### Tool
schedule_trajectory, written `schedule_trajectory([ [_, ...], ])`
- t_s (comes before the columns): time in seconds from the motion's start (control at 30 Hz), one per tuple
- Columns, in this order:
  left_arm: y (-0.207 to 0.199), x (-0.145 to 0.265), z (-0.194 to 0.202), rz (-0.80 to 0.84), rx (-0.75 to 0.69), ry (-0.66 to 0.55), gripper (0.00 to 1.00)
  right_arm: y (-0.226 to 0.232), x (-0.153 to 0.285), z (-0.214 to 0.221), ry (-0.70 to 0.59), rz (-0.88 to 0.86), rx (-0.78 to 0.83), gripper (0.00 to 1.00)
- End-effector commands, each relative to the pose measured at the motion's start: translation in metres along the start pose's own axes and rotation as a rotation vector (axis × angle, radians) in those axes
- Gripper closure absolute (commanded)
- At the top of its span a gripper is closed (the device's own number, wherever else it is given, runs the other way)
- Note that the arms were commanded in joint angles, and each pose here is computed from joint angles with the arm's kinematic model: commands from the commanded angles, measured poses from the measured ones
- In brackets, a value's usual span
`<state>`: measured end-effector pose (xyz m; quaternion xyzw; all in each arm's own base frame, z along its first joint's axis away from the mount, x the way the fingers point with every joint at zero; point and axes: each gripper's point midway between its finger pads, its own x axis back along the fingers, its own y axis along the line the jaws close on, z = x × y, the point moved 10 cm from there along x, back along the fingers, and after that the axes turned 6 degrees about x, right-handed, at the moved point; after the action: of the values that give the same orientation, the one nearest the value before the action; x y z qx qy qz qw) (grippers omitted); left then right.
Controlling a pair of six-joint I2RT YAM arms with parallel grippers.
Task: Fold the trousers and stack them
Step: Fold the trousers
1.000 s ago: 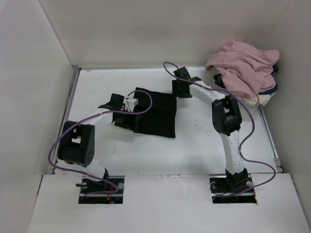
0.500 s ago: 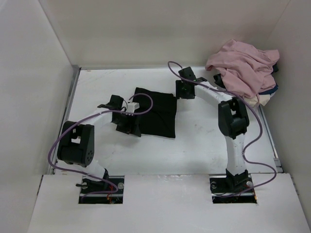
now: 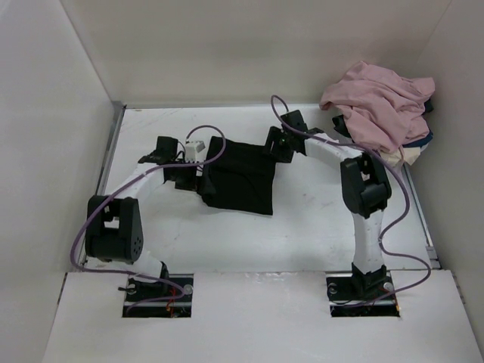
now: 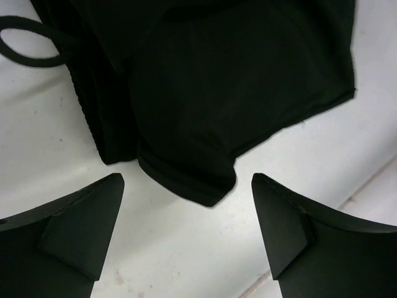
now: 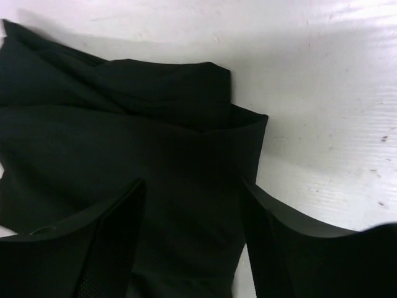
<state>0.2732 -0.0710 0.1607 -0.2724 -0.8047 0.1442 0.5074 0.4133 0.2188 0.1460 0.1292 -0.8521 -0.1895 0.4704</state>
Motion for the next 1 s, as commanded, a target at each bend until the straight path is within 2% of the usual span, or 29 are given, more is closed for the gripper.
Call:
schedule_trajectory([
  [0.0,0.010,-0.021,-0.009,-0.065,0.015,-0.001,0.15,0.003,-0.014,0.003,0.008,-0.046,-0.072,0.33],
  [0.1,0.022,-0.032,-0.016,-0.110,0.015,-0.025,0.21,0.002,-0.019,0.004,0.017,-0.050,-0.082,0.42],
  [0.17,0.028,-0.043,-0.018,-0.111,0.018,-0.006,0.42,0.003,-0.024,0.006,0.037,-0.059,-0.088,0.54],
  [0.23,0.029,-0.054,-0.017,-0.096,0.036,0.036,0.55,0.002,-0.027,0.006,0.051,-0.068,-0.096,0.65],
  [0.37,0.015,-0.063,-0.009,-0.043,0.017,0.083,0.75,-0.001,-0.026,0.000,0.039,-0.066,-0.114,0.89],
  [0.43,0.004,-0.064,0.000,-0.033,-0.014,0.110,0.82,-0.003,-0.026,-0.005,0.031,-0.061,-0.116,0.93],
  [0.57,-0.010,-0.064,0.021,-0.007,-0.031,0.175,0.82,-0.002,-0.023,-0.015,0.010,-0.059,-0.099,0.94],
  [0.87,0.020,-0.053,-0.001,-0.100,0.025,0.091,0.80,-0.010,-0.012,-0.009,0.009,-0.034,-0.099,0.91],
  [0.9,0.021,-0.052,-0.002,-0.098,0.034,0.089,0.77,-0.012,-0.011,-0.008,0.005,-0.028,-0.101,0.90],
  [0.93,0.021,-0.051,-0.001,-0.095,0.039,0.093,0.75,-0.013,-0.010,-0.009,-0.001,-0.028,-0.103,0.87],
  [0.97,0.021,-0.051,0.001,-0.088,0.042,0.103,0.69,-0.014,-0.009,-0.009,-0.004,-0.028,-0.105,0.80],
])
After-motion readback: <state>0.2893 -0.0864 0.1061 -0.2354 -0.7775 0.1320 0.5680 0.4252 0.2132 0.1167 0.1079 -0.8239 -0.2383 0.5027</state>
